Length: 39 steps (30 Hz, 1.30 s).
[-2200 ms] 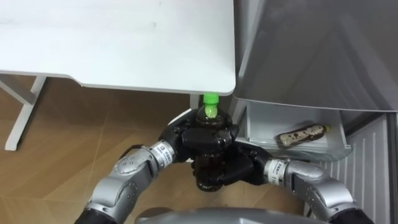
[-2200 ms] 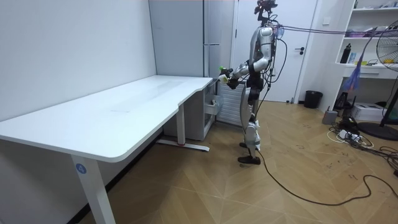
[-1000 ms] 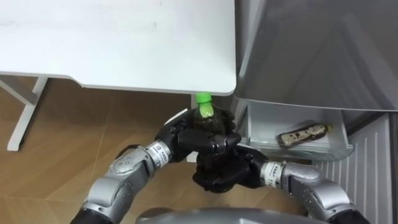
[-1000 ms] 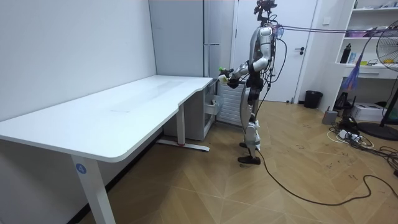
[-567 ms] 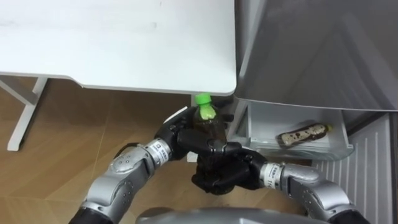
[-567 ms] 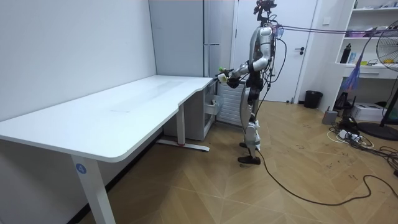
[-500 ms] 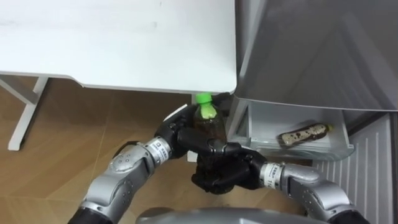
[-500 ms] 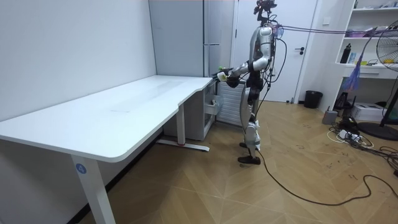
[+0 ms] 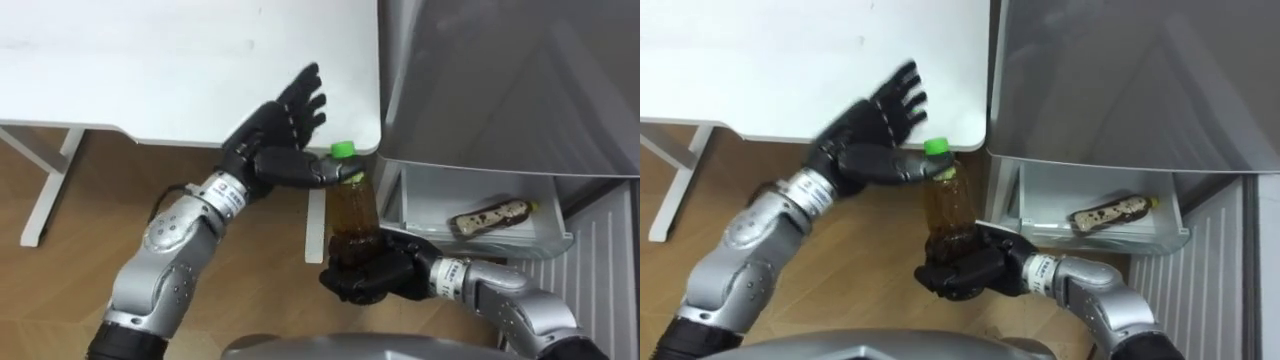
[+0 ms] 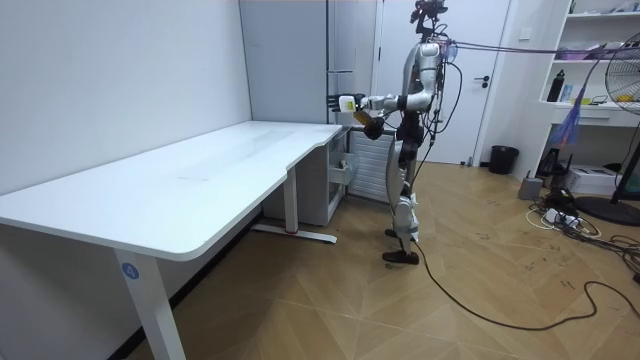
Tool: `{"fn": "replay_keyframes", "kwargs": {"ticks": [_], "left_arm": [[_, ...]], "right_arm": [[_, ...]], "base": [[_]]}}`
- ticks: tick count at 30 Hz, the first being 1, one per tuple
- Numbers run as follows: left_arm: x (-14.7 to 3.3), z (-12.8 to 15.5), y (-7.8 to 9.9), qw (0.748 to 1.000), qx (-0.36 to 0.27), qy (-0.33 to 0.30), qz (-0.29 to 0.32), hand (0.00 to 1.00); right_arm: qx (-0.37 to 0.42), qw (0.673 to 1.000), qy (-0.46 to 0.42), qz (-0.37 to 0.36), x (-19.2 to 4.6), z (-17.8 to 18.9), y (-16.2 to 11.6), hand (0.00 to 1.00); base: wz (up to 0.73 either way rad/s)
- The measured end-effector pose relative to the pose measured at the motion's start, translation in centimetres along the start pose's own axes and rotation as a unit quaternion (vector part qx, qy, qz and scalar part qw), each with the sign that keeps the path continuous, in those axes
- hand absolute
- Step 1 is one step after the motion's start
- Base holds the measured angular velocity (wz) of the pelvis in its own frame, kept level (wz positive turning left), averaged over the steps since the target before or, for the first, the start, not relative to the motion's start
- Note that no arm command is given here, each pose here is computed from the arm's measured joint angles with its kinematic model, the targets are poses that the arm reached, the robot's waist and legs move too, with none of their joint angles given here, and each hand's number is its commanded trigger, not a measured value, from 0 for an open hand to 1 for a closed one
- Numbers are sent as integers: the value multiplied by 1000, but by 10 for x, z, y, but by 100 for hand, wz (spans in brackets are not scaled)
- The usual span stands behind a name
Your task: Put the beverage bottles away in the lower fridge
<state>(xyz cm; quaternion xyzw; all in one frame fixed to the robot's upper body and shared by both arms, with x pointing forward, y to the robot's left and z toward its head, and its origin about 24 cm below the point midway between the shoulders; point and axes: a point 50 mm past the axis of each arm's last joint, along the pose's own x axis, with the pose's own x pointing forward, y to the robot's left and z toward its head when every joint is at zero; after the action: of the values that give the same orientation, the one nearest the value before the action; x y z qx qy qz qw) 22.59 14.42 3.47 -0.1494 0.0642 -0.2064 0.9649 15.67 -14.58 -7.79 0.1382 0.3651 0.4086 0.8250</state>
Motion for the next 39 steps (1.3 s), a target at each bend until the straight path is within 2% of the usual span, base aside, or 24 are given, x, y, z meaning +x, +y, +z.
{"fn": "replay_keyframes", "kwargs": {"ticks": [5,14,19,27,34,39], "left_arm": [[-1,16,2,999,2,-39,29,0],[-9,38,20,992,11,-88,94,0],[-22,55,44,977,23,-127,172,0],[-41,65,68,948,43,-145,280,0],[-61,40,92,922,25,-96,375,0],[-84,-12,112,892,-2,12,451,0]], "right_arm": [[-7,1000,8,-2,0,-1,0,100],[-12,1000,2,-24,-8,1,-8,100],[11,998,-23,-50,-22,-2,-15,100],[18,998,-15,-54,-32,-12,-16,100],[39,997,-1,-73,-39,-25,-16,100],[53,995,2,-79,-36,-27,-15,100]], "base": [[-1],[-3],[0],[0],[-1],[0]]}}
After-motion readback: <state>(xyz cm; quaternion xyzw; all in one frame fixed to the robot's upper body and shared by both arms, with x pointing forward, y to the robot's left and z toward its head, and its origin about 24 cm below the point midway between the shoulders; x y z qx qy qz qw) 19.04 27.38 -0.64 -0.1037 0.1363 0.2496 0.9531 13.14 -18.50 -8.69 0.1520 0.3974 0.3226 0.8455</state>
